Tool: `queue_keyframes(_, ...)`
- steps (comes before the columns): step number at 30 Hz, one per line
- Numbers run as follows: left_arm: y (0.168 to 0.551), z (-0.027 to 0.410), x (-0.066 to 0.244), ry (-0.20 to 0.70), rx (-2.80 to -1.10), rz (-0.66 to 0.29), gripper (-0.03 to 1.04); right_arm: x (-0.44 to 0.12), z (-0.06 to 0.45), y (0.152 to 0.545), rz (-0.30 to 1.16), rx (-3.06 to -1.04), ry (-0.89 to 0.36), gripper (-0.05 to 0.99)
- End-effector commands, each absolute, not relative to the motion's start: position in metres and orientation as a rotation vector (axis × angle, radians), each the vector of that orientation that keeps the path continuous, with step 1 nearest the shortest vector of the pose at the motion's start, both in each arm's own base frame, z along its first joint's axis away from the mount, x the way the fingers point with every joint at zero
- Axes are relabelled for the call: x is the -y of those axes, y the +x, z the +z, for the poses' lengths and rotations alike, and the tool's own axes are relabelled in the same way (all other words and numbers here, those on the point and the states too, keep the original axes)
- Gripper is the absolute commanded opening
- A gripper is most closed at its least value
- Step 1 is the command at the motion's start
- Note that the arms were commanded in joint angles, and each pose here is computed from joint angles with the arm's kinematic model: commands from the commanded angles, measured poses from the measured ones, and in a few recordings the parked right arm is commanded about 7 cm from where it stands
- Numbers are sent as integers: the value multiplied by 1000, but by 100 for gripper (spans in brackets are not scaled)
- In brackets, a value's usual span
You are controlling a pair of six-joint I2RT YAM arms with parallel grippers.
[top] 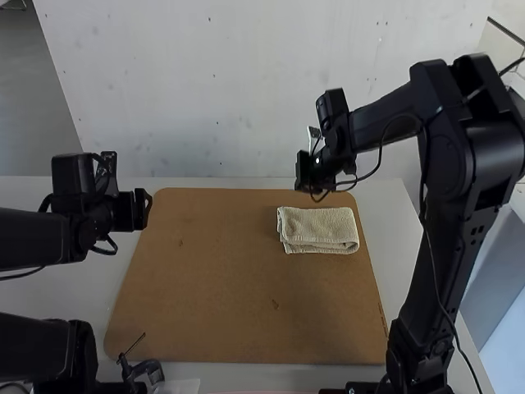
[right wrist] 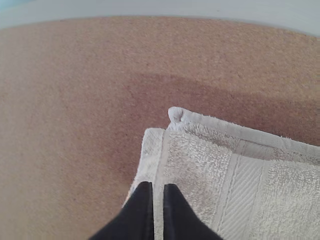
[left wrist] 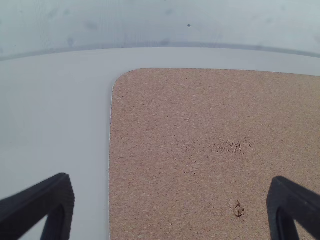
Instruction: Fold the towel.
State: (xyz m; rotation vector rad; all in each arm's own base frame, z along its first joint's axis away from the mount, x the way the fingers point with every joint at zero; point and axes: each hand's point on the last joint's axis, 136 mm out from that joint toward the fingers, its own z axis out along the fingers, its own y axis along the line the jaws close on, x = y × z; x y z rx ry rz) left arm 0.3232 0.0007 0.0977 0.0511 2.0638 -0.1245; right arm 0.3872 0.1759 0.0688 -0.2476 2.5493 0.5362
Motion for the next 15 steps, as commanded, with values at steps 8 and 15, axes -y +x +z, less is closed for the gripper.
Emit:
queue_keyframes(8,324,104,2,57,-2041,-133,85,-165,17,353,449,-2700,-338,2)
queue_keyframes(15,325,105,2,58,-2038,-132,85,-169,-17,349,452,-2747,-342,2)
